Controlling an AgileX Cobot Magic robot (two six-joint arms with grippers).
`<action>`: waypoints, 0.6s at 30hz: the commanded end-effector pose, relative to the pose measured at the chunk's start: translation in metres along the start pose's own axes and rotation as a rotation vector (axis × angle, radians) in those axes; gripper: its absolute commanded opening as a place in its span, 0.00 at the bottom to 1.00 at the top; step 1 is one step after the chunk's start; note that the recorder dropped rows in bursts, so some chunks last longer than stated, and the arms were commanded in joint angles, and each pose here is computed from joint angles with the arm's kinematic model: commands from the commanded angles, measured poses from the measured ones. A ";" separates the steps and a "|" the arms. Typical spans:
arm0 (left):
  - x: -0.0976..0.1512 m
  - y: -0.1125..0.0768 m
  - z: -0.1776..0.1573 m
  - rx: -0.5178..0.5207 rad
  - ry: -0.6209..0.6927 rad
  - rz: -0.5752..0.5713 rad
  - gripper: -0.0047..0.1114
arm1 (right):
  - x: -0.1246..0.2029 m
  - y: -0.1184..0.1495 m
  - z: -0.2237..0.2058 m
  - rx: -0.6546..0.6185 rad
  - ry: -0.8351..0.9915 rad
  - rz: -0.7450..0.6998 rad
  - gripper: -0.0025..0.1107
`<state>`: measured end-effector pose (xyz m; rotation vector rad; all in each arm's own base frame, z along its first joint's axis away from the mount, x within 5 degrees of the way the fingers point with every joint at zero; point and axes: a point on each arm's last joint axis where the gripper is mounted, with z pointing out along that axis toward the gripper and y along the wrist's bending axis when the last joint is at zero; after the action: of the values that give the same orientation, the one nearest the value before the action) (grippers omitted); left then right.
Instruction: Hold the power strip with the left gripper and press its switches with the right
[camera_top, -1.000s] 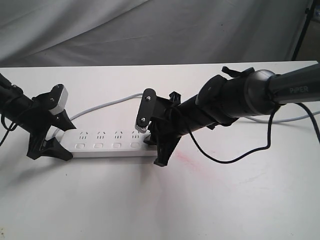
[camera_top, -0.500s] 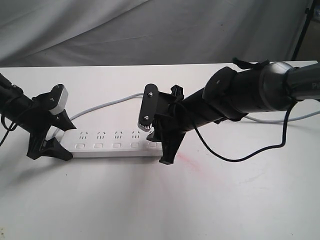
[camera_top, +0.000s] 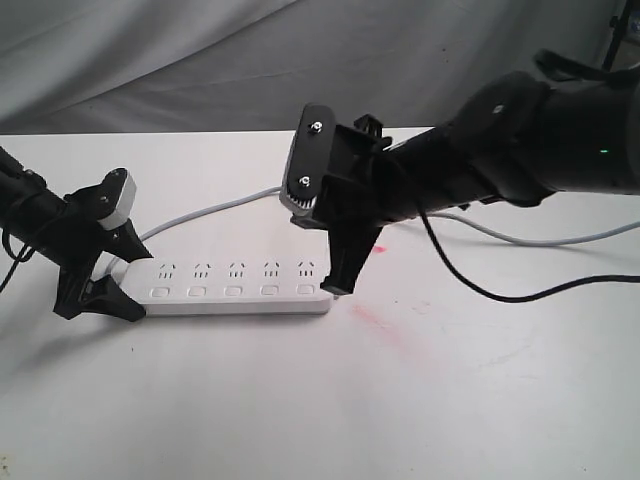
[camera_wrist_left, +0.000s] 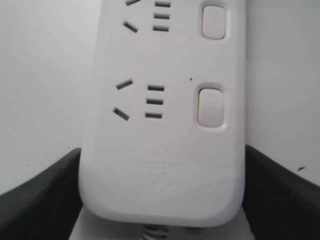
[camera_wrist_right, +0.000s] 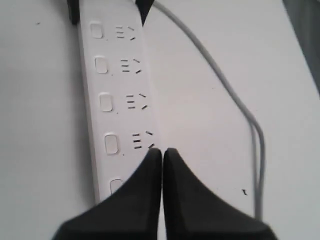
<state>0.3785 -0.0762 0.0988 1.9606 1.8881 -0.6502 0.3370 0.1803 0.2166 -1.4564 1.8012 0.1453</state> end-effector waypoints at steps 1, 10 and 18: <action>0.000 0.000 0.000 0.002 0.007 0.006 0.60 | -0.001 0.008 -0.041 0.086 -0.024 0.032 0.02; 0.000 0.000 0.000 0.002 0.007 0.006 0.60 | 0.010 0.061 -0.137 0.208 -0.167 0.176 0.02; 0.000 0.000 0.000 0.002 0.007 0.006 0.60 | 0.021 0.099 -0.197 0.321 -0.308 0.174 0.02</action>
<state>0.3785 -0.0762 0.0988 1.9606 1.8881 -0.6502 0.1658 0.0982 0.2957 -1.0445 1.6388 0.1544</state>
